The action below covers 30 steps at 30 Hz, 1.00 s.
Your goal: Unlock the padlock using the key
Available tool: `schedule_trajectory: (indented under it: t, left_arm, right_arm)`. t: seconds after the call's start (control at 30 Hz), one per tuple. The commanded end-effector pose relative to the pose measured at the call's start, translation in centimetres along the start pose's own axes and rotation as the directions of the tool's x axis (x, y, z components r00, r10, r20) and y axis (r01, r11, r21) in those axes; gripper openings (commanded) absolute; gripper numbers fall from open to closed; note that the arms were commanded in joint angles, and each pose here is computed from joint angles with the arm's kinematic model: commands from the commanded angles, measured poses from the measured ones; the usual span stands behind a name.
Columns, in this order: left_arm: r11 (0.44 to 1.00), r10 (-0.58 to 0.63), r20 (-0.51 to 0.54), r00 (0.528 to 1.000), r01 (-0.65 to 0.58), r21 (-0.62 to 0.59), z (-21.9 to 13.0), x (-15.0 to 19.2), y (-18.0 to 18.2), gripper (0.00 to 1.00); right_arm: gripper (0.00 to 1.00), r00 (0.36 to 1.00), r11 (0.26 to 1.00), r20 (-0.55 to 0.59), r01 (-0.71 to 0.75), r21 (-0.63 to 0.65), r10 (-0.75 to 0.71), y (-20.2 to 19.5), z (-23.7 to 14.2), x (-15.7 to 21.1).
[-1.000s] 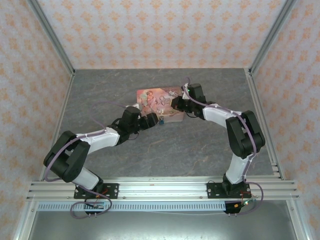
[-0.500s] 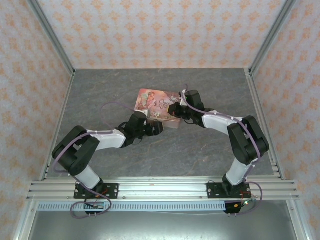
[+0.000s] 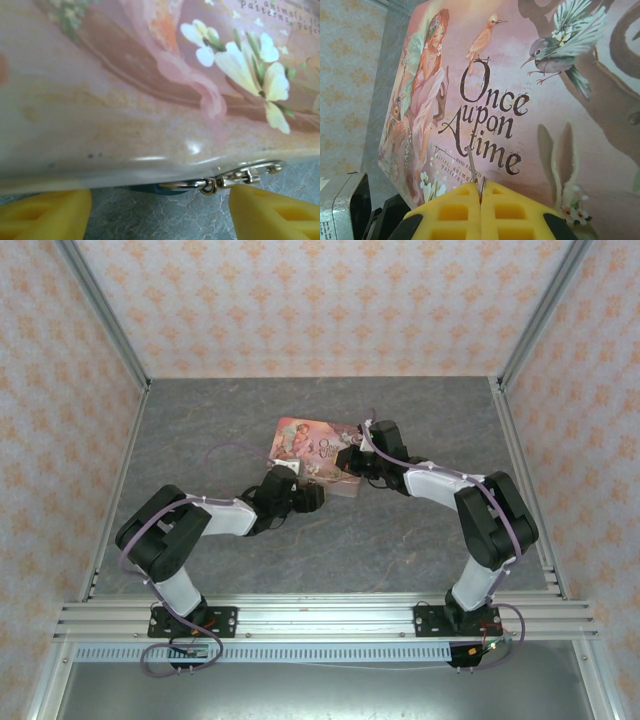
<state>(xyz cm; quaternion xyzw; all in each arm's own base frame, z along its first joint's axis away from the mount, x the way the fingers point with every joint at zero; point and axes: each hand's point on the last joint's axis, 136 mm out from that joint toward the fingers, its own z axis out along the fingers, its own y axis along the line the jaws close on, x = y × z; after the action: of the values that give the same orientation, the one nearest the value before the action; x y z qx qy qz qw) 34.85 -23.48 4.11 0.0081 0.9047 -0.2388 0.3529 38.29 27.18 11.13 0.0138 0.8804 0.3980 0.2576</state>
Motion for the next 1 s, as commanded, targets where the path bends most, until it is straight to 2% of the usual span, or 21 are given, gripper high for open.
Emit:
schedule_trajectory:
  t: [0.0, 0.43, 0.73, 0.97]
  left_arm:
    - [0.998, 0.067, 0.055, 0.996, -0.065, -0.025, 0.4, -1.4, -0.2, 0.71]
    - [0.996, 0.092, 0.043, 0.995, -0.092, -0.015, 1.4, -1.3, -1.5, 0.59]
    - [0.997, 0.075, 0.057, 0.996, -0.073, -0.031, 1.6, -1.5, -1.6, 0.45]
    - [0.997, 0.067, 0.081, 0.994, -0.063, -0.046, 1.2, -2.1, -1.5, 0.43]
  right_arm:
    - [0.00, 0.991, 0.989, -0.114, -0.059, 0.135, 0.075, -3.9, 0.7, 4.4]
    - [0.00, 0.991, 0.991, -0.118, -0.054, 0.122, 0.068, -3.5, 0.7, 4.4]
    - [0.00, 0.991, 0.992, -0.118, -0.054, 0.117, 0.068, -3.4, 0.8, 4.4]
    - [0.00, 0.990, 0.992, -0.120, -0.057, 0.116, 0.071, -3.5, 0.8, 4.6]
